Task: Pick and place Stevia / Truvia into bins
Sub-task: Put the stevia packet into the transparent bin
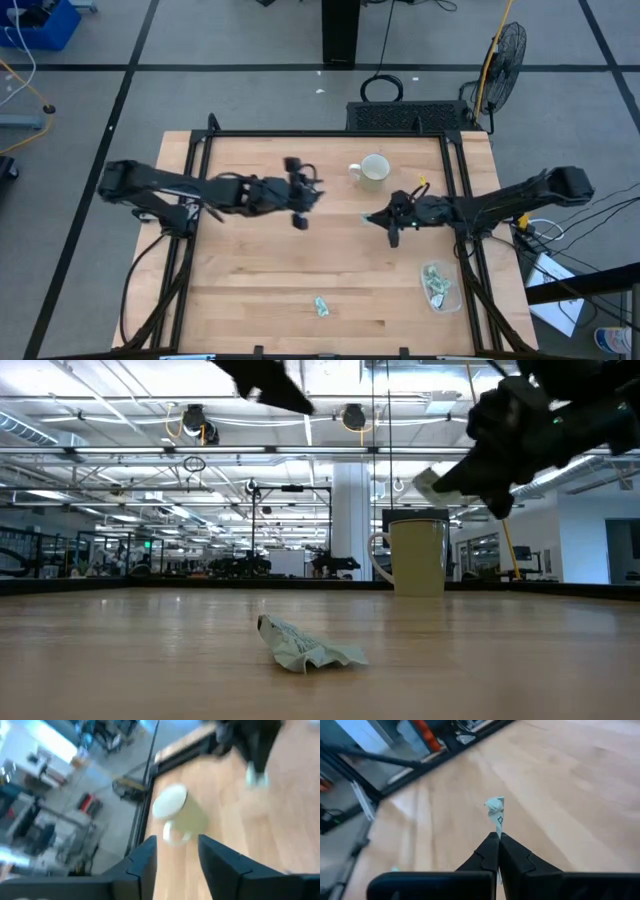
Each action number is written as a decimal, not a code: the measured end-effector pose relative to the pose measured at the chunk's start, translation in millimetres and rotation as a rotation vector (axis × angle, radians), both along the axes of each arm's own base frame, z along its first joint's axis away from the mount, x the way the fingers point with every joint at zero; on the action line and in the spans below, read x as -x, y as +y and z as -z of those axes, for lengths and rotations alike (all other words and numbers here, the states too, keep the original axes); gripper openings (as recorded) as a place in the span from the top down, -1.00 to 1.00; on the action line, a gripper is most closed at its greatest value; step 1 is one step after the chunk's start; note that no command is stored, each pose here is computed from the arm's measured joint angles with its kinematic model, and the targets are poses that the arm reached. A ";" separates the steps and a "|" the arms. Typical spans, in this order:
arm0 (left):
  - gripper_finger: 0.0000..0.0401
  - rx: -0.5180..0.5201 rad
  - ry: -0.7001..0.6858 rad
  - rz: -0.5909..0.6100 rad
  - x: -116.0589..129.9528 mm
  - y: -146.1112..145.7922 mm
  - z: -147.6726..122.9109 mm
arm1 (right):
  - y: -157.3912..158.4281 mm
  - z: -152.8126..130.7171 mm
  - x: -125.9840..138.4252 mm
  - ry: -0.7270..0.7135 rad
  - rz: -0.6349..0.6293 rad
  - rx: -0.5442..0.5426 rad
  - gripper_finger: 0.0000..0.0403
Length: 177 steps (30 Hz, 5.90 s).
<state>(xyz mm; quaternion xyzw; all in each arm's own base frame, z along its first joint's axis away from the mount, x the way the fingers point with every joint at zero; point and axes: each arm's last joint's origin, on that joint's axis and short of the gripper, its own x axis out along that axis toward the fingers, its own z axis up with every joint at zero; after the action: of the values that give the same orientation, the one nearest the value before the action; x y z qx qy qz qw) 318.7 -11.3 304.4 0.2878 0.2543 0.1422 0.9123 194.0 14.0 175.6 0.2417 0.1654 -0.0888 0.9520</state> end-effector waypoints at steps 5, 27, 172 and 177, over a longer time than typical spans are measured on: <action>0.19 0.112 0.018 -0.077 43.4 3.8 -23.5 | 9.8 -26.8 24.3 0.077 0.070 0.186 1.00; 0.34 0.376 0.233 -0.167 104.1 4.9 -22.5 | 80.2 -23.3 90.5 0.651 -0.181 -0.086 1.00; 0.34 0.448 -0.116 -0.108 83.5 3.3 -48.0 | 73.4 7.5 -77.6 -0.123 -0.522 0.595 0.06; 0.34 0.528 -0.193 -0.114 81.2 2.7 -52.9 | 66.1 -0.4 -74.7 -0.112 -0.515 0.635 0.08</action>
<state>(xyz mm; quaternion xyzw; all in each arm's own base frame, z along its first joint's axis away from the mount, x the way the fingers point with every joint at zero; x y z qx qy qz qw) 237.5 -8.6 357.3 0.0105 0.2104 0.1487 0.9662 268.7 80.1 176.0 -0.1088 0.1326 0.1189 0.9780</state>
